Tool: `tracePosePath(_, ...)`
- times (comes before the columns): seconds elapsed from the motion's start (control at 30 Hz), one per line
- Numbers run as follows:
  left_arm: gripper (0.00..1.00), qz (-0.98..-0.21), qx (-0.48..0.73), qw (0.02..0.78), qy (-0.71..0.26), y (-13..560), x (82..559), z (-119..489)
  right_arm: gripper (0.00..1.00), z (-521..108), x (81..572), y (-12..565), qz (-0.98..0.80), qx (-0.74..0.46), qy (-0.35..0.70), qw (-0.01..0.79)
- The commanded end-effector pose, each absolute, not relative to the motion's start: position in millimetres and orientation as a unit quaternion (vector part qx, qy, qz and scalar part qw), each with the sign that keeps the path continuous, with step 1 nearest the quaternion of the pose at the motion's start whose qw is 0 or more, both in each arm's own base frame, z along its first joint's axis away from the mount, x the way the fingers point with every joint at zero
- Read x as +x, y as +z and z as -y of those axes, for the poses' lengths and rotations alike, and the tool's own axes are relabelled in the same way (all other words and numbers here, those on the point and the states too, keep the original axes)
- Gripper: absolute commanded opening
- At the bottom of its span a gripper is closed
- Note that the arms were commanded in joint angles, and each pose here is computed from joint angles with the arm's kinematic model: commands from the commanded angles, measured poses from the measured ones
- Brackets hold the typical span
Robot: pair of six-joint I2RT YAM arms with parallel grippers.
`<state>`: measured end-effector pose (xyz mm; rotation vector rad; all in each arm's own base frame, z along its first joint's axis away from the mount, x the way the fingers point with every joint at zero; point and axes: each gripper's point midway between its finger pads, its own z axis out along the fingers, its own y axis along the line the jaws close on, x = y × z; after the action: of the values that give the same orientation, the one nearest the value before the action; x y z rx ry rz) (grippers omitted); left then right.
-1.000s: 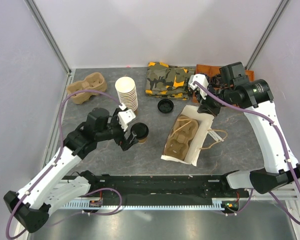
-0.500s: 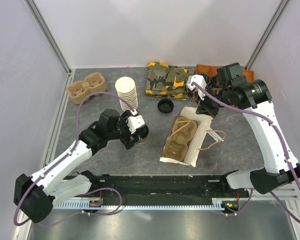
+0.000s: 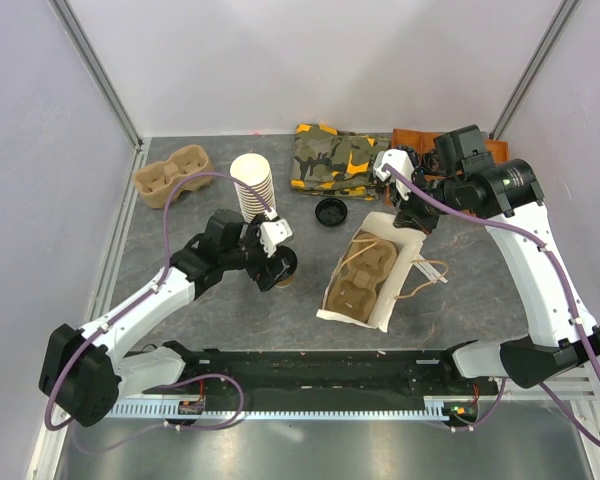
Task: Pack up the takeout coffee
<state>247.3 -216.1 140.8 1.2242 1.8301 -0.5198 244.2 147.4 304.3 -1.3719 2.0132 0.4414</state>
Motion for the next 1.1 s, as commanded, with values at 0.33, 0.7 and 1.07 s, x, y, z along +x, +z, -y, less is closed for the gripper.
tracePosePath(0.33, 1.0, -0.737, 0.461, 0.443, -0.218, 155, 276, 227, 0.0, -142, 228, 295, -0.78, -0.525, 0.174, 0.293)
tracePosePath(0.7, 0.97, -0.744, 0.467, 0.432, -0.206, 137, 281, 226, 0.0, -141, 229, 296, -0.781, -0.525, 0.17, 0.293)
tracePosePath(1.07, 0.9, -0.745, 0.472, 0.424, -0.204, 126, 276, 223, 0.0, -140, 230, 295, -0.782, -0.525, 0.168, 0.29)
